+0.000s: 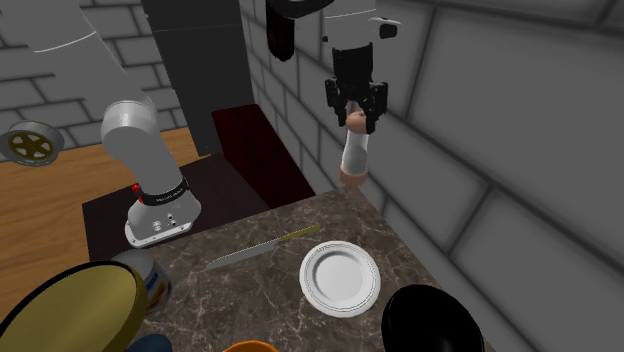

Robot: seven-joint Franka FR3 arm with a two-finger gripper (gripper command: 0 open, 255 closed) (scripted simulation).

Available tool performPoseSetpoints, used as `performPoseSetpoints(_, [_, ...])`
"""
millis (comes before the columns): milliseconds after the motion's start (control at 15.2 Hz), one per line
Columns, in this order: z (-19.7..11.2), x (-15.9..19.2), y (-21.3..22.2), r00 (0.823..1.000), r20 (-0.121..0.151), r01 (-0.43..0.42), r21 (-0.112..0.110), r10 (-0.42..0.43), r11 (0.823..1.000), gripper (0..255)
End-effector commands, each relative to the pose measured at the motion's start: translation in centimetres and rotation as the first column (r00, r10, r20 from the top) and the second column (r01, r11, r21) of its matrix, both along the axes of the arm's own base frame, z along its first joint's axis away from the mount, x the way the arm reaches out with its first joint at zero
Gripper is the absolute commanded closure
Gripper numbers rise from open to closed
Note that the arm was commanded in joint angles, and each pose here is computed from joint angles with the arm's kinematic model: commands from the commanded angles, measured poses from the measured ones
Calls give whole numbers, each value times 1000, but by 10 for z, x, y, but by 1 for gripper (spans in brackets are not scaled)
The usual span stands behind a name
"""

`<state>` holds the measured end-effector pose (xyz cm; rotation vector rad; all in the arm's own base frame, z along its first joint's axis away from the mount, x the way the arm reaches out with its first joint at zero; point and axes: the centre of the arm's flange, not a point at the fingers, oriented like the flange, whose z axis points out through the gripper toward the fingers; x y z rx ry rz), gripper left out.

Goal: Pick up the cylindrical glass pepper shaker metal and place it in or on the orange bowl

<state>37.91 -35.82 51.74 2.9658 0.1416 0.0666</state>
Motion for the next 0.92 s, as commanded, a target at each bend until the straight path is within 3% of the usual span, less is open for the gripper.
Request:
performPoseSetpoints(0, [5, -11, -5, 1000, 0, 0, 0, 0, 1000, 255])
performPoseSetpoints(858, [29, -165, -78, 1000, 0, 0, 0, 0, 1000, 255])
